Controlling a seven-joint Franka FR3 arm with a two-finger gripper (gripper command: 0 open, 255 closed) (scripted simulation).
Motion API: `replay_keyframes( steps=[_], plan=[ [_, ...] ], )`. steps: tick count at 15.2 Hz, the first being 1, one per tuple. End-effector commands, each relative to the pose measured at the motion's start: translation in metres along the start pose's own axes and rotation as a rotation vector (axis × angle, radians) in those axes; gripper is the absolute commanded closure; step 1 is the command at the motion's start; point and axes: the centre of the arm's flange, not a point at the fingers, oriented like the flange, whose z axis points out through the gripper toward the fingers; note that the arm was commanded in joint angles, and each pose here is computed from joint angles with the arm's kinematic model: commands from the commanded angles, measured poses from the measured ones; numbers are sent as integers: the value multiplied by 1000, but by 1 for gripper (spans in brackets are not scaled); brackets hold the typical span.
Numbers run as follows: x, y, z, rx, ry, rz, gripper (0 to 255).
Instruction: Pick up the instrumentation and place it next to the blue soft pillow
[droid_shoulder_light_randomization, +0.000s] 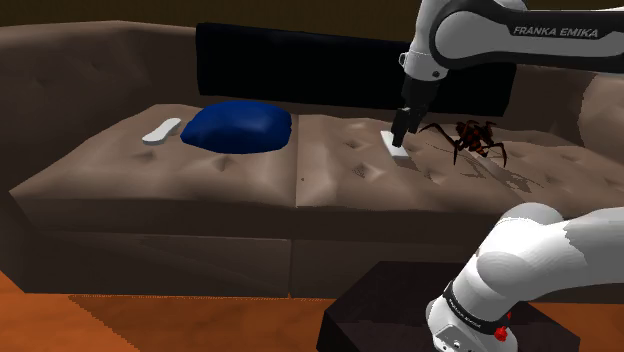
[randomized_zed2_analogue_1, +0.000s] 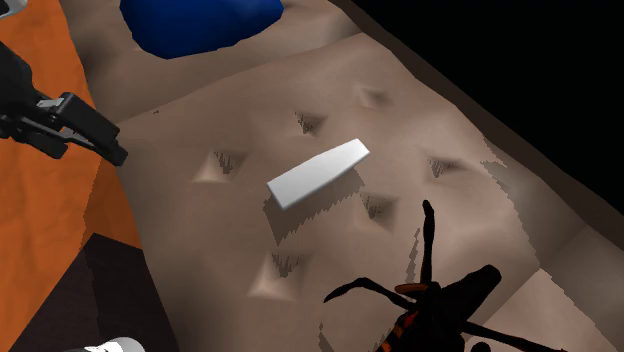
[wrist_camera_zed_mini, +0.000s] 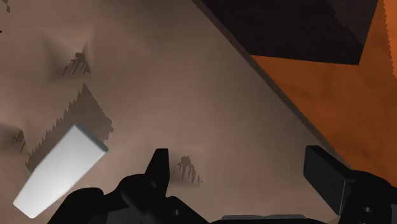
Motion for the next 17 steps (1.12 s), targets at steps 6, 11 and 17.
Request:
replay_keyframes(
  steps=[6, 11, 17],
  plan=[
    [43, 46, 27, 14, -9, 156, 0],
    [77, 97, 55, 27, -18, 312, 0],
    [108, 165, 90, 43, -28, 499, 0]
  ],
)
